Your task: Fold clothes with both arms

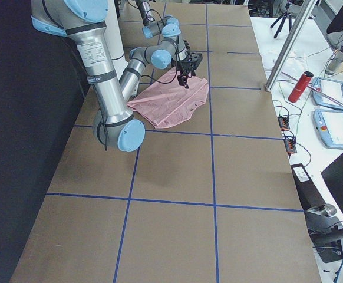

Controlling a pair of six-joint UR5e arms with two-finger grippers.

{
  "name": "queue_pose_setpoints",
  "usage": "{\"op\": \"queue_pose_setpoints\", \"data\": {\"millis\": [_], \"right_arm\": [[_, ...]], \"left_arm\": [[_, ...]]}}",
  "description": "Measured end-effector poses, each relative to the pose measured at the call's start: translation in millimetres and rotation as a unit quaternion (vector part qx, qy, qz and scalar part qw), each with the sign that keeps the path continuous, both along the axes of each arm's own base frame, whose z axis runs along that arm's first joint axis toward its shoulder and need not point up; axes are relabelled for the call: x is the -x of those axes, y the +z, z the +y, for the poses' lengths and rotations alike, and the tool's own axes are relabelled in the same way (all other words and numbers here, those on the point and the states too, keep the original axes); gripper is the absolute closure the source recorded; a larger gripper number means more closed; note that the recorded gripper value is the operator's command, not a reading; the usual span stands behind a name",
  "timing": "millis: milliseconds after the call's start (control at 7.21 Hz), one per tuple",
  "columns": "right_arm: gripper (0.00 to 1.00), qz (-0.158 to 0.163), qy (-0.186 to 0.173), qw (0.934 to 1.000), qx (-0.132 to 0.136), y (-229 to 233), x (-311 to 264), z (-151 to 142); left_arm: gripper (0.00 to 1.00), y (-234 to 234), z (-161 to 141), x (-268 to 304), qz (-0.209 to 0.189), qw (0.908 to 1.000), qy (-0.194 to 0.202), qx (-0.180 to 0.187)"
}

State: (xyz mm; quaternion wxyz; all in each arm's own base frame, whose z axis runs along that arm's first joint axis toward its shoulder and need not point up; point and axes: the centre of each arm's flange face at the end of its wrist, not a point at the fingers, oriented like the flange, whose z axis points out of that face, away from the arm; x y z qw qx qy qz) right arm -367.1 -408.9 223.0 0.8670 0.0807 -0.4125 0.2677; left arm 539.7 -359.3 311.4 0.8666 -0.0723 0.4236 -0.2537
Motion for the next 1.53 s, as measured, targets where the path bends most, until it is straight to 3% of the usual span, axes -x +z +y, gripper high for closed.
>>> {"op": "queue_pose_setpoints", "data": {"millis": [693, 971, 1248, 1525], "right_arm": [[0.00, 0.001, 0.000, 1.0000, 0.001, -0.5, 2.7, -2.2], [0.00, 0.001, 0.000, 1.0000, 0.000, -1.8, 3.6, -3.7], [0.00, -0.001, -0.006, 1.0000, 0.002, -1.7, 3.1, -3.6], [0.00, -0.002, -0.009, 0.9999, 0.006, -0.7, 1.5, -4.4]], "left_arm": [[1.00, -14.2, -0.1, 15.1, -0.002, 0.9998, -0.012, -0.014], [1.00, -17.4, -13.4, 27.4, -0.020, 0.9987, -0.021, -0.041], [1.00, -26.5, -57.0, 51.0, -0.034, 0.9939, -0.046, -0.095], [1.00, -46.3, -141.3, 68.1, -0.032, 0.9857, -0.085, -0.142]]}}
